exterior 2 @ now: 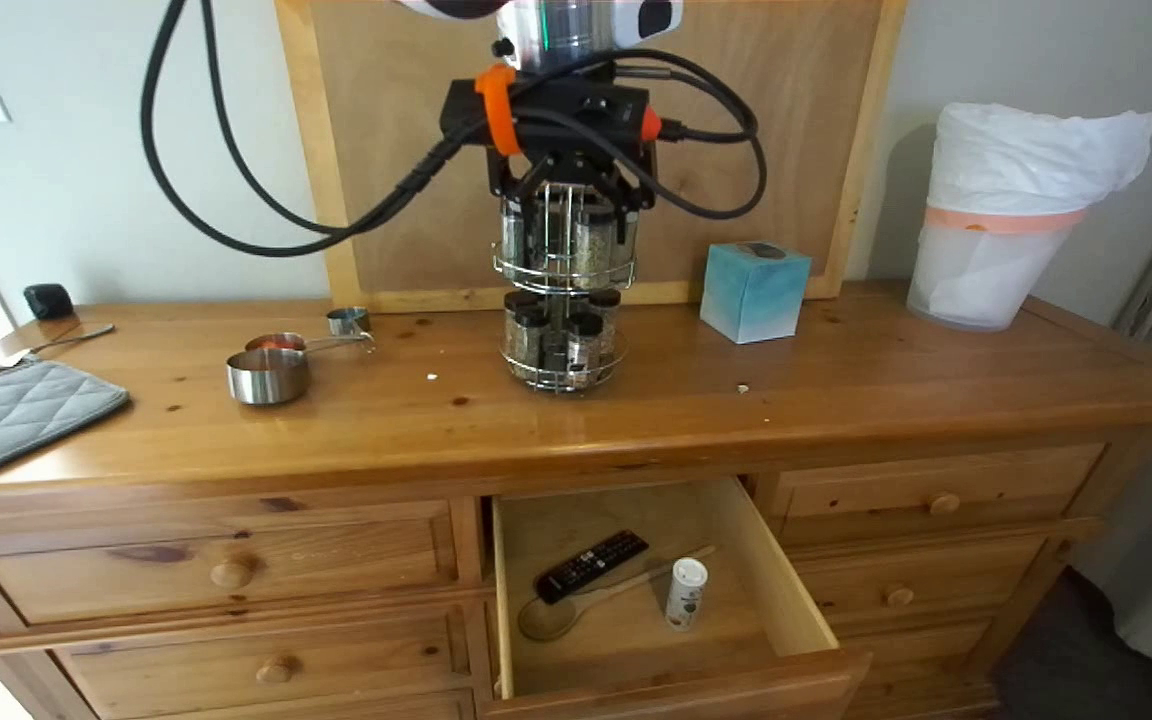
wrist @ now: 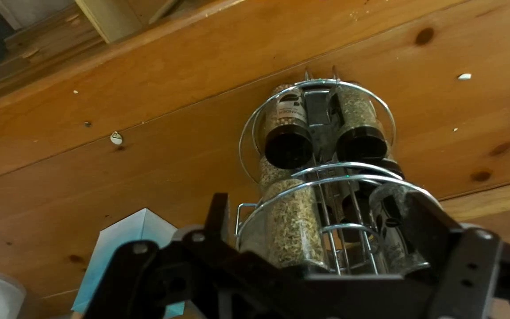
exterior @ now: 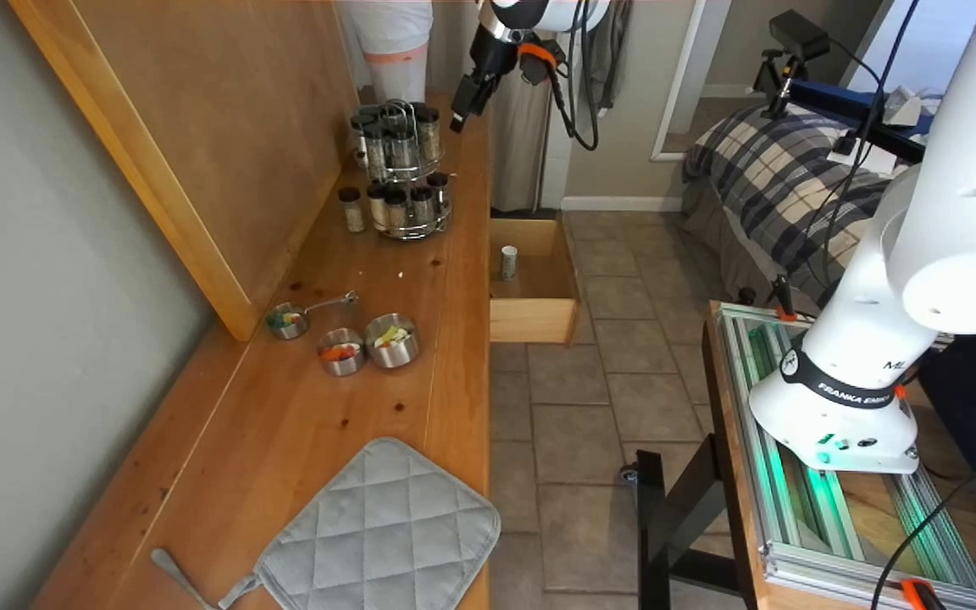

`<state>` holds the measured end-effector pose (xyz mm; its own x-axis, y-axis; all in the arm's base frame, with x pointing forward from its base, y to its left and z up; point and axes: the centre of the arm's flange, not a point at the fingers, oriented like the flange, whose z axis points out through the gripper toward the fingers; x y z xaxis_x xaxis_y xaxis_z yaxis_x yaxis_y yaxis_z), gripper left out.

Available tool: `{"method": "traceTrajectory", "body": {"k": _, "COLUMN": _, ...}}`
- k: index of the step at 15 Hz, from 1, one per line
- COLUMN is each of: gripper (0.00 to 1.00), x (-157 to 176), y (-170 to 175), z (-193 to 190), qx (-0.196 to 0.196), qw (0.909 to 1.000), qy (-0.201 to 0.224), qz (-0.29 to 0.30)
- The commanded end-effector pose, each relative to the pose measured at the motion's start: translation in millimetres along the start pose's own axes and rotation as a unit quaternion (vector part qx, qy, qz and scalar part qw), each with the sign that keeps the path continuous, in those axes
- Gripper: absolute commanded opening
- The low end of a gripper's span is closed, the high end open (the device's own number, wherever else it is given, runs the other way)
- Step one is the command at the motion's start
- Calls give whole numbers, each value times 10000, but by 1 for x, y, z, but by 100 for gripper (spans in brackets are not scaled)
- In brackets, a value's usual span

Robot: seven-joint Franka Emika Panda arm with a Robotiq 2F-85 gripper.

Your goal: Remove one container from the salt rack and put it on the table

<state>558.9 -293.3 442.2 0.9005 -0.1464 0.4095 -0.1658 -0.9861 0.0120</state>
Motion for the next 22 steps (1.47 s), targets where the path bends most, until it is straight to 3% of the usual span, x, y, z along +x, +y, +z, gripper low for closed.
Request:
{"method": "traceTrajectory", "body": {"k": 1, "gripper": 100, "x": 14, "y": 15, "z": 10, "qx": 91, "qw": 9997, "qy": 245, "qz": 34}}
{"method": "traceTrajectory", "body": {"k": 10, "gripper": 100, "x": 28, "y": 13, "z": 24, "qx": 177, "qw": 9971, "qy": 741, "qz": 52}}
{"method": "traceTrajectory", "body": {"k": 19, "gripper": 100, "x": 34, "y": 15, "z": 27, "qx": 207, "qw": 9971, "qy": 730, "qz": 57}}
{"method": "traceTrajectory", "body": {"k": 22, "gripper": 91, "x": 37, "y": 12, "z": 34, "qx": 269, "qw": 9962, "qy": 828, "qz": 76}}
